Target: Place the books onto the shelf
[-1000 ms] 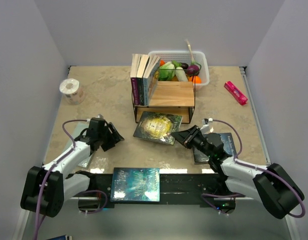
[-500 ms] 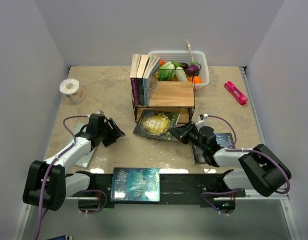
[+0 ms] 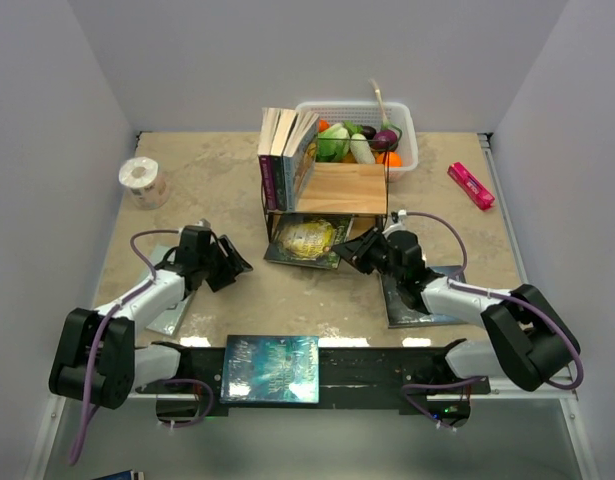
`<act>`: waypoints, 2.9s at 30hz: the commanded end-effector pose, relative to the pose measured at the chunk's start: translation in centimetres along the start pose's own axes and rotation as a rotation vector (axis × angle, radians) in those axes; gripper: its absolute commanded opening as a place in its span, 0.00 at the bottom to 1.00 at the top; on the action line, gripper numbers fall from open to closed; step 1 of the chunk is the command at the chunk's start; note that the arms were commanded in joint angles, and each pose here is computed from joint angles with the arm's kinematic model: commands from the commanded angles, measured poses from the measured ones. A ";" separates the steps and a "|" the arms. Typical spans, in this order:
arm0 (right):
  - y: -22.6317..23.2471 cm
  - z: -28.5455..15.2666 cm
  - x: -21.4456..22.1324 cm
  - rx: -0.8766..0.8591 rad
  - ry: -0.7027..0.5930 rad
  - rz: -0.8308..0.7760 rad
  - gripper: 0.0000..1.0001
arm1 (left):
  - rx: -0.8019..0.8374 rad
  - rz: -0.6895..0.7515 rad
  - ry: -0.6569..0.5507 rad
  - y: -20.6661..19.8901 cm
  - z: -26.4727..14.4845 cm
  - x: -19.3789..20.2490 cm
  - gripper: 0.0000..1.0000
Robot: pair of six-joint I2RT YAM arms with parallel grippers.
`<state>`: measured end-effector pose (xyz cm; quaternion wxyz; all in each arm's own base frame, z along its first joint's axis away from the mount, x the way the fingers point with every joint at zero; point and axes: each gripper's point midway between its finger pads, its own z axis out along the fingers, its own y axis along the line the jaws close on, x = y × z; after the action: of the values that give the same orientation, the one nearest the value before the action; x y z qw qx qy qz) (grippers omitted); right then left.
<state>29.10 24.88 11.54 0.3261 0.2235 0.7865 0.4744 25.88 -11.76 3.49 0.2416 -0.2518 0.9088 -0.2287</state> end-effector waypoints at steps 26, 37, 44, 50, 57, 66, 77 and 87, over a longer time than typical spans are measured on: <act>-2.4 -1.0 -2.1 0.317 0.034 -0.318 0.48 | 0.050 0.001 -0.005 -1.4 1.6 -1.3 0.64; -4.5 -5.1 1.3 0.301 0.179 -0.558 0.32 | 0.042 -0.001 -0.010 -1.9 2.3 -2.2 0.64; -5.5 -5.6 6.8 0.267 0.291 -0.679 0.17 | 0.022 -0.016 -0.012 -1.4 2.5 -2.5 0.64; -5.8 -5.0 7.9 0.260 0.293 -0.668 0.12 | 0.017 -0.016 -0.013 -1.2 2.4 -2.5 0.64; -7.4 -3.0 7.9 0.340 0.261 -0.672 0.03 | 0.012 -0.009 -0.010 -0.8 2.0 -2.0 0.64; -7.3 -0.8 6.7 0.384 0.178 -0.667 0.00 | 0.010 -0.001 -0.004 -0.4 1.6 -1.6 0.64; -5.4 1.7 5.5 0.393 0.100 -0.645 0.00 | 0.012 0.004 0.007 -0.3 1.8 -1.3 0.64; -3.4 4.2 5.6 0.361 0.090 -0.615 0.00 | 0.020 0.008 0.014 -0.2 1.9 -1.0 0.64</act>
<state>25.81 27.88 3.06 0.3361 -0.0125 0.9207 0.1978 28.27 -12.27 2.87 0.2394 -0.2504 0.9064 -0.2418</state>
